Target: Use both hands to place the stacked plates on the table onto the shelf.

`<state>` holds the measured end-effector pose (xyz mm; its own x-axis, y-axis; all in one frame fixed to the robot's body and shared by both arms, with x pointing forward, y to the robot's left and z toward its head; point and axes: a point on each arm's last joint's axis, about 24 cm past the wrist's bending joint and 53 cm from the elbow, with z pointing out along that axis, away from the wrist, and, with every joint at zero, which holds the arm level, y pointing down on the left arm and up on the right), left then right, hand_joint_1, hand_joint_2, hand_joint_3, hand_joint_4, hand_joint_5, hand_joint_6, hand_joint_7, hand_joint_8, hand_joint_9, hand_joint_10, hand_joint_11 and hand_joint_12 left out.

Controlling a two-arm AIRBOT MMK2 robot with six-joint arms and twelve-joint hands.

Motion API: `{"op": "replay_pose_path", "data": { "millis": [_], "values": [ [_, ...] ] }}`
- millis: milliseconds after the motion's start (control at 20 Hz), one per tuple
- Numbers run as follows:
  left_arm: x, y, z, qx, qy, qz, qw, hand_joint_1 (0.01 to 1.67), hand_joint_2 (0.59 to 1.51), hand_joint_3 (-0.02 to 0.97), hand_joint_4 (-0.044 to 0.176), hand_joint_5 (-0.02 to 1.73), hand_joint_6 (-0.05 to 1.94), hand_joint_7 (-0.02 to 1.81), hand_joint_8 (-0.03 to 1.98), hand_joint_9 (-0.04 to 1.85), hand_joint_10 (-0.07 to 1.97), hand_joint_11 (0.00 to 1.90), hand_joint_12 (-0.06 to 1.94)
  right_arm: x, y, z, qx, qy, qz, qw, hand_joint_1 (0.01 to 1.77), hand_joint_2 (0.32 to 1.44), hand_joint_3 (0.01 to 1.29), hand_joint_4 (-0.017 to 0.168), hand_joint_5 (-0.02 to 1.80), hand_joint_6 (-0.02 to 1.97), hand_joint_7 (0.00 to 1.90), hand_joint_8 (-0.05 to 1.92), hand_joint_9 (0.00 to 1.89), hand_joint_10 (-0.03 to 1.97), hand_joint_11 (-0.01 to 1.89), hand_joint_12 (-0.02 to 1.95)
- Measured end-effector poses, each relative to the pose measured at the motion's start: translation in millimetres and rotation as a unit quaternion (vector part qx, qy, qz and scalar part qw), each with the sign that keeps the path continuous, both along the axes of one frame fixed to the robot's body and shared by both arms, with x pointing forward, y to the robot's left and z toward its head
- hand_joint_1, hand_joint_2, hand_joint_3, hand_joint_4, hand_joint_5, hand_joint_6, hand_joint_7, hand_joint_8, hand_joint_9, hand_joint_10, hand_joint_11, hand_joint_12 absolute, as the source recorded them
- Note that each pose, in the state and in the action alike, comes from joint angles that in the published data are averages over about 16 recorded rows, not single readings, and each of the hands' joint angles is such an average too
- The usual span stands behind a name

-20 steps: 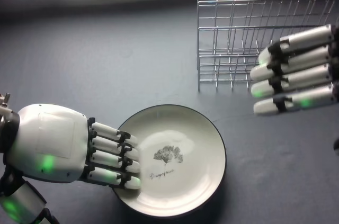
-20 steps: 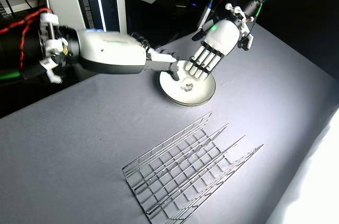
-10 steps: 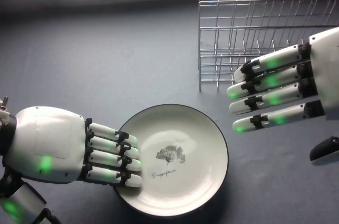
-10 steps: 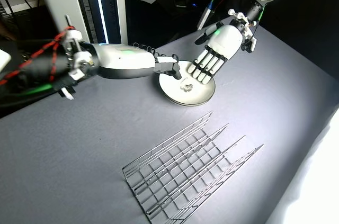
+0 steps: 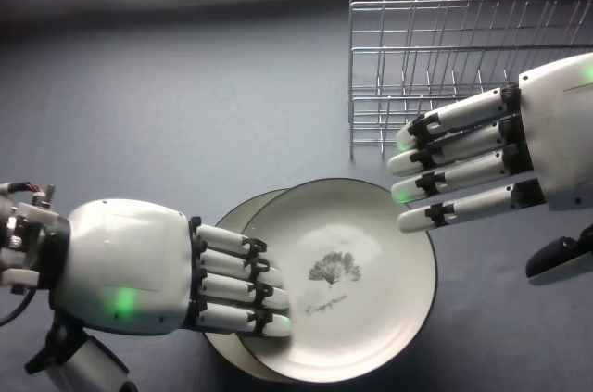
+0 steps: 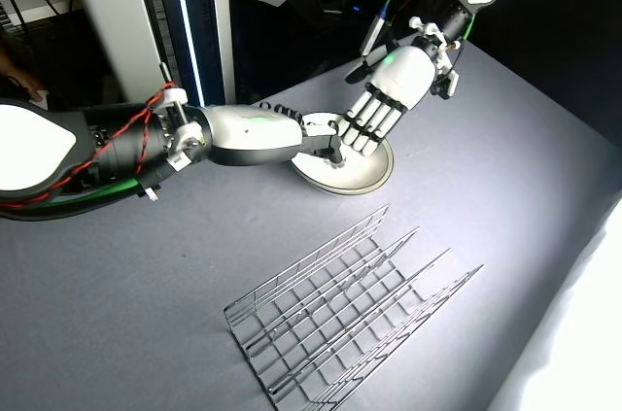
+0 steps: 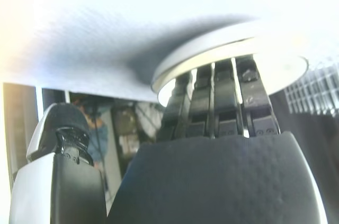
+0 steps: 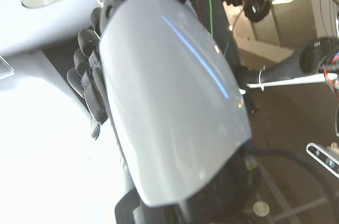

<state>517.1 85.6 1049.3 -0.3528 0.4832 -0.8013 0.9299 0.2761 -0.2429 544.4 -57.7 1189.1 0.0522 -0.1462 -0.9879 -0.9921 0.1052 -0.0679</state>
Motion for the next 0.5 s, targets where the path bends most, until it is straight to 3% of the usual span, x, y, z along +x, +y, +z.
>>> {"op": "replay_pose_path", "data": {
  "millis": [200, 500],
  "values": [
    [-4.8, -14.4, -0.9, -0.008, 0.003, -0.005, 0.9999, 0.02, 1.090, 0.020, -0.002, 0.03, -0.03, 0.03, -0.01, 0.06, 0.00, 0.04, 0.07, 0.3, 2.9, -4.5, -0.002, 0.000, 0.003, 1.0000, 0.15, 1.26, 0.01, 0.006, 0.27, 0.00, 0.28, 0.00, 0.27, 0.00, 0.02, 0.80],
    [-7.2, -30.5, -0.9, -0.016, 0.002, -0.010, 0.9998, 0.02, 1.088, 0.021, -0.008, -0.01, -0.04, 0.00, -0.02, 0.02, 0.01, 0.02, 0.00, -1.7, 11.8, -11.4, -0.005, 0.002, 0.009, 0.9999, 0.50, 1.21, 0.01, 0.006, 0.22, 0.00, 0.22, 0.00, 0.21, 0.00, 0.02, 0.77]
  ]
}}
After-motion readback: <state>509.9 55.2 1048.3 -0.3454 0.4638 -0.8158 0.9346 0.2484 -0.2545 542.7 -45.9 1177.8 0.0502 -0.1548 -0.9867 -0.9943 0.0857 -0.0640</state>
